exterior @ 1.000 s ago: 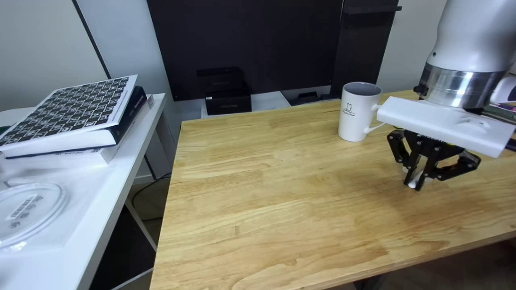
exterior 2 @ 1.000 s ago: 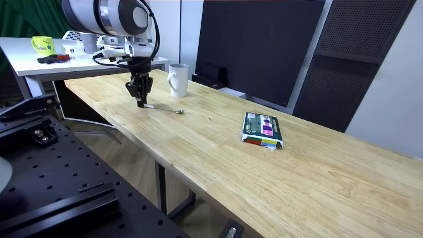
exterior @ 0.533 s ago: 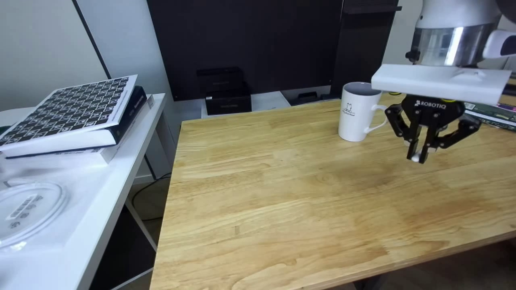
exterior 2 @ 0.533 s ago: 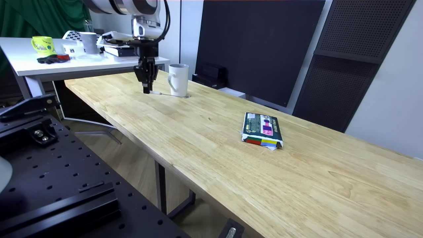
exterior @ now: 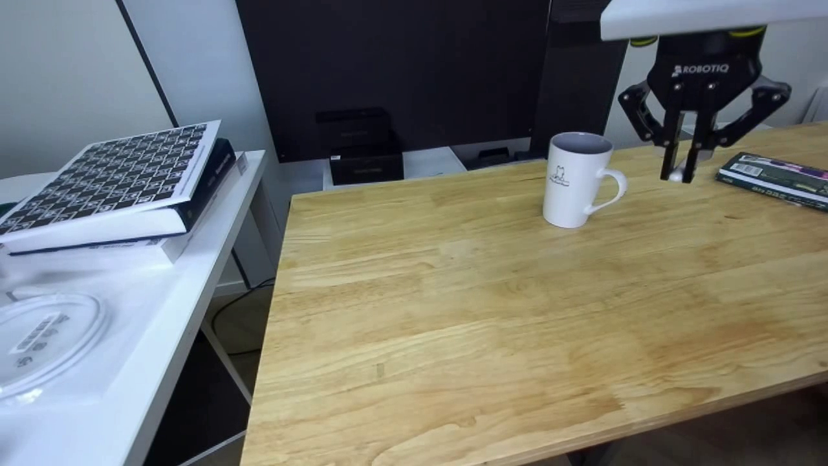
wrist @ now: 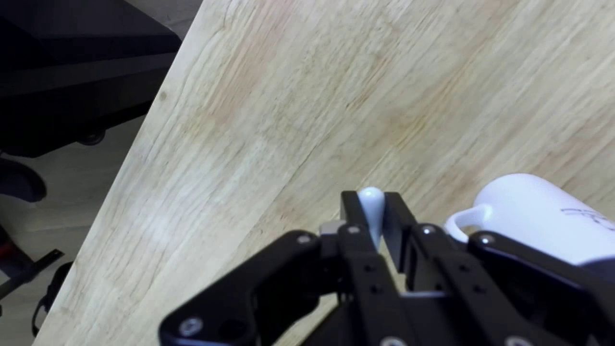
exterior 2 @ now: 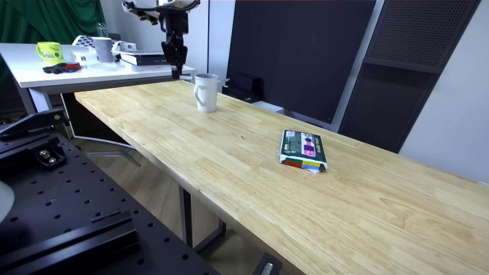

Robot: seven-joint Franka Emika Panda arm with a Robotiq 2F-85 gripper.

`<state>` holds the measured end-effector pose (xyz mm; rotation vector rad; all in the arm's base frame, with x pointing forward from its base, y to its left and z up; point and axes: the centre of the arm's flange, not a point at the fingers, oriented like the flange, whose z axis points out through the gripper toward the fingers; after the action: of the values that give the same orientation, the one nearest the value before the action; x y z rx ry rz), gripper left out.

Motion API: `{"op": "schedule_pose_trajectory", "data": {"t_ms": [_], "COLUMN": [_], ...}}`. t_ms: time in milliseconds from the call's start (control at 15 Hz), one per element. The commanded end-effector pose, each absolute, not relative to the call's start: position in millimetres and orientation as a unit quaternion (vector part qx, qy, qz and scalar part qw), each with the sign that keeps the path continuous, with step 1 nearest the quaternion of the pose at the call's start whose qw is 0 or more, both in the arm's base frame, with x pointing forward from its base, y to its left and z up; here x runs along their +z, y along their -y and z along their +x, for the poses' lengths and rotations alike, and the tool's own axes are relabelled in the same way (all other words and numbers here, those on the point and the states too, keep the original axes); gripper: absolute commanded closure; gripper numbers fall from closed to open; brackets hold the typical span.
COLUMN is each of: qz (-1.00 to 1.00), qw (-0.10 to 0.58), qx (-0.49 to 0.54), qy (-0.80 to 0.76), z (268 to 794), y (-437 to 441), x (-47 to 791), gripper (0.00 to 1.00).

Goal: Put the spoon in the mug

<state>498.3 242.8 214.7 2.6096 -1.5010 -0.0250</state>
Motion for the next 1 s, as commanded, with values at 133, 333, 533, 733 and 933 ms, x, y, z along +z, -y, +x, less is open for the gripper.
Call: {"op": "schedule_pose_trajectory", "data": {"t_ms": [133, 333, 533, 733, 933], "qz": [0.889, 0.901, 0.914, 0.918, 0.917], "qw": [0.041, 0.014, -0.026, -0.073, -0.131], "qx": [-0.006, -0.014, -0.052, -0.094, -0.114], "qy": [0.456, 0.432, 0.403, 0.378, 0.359], "z": [524, 540, 558, 575, 592], "y": [-238, -233, -231, -232, -234], "x": [291, 325, 353, 374, 393], "gripper": [0.96, 0.96, 0.96, 0.96, 0.96]}}
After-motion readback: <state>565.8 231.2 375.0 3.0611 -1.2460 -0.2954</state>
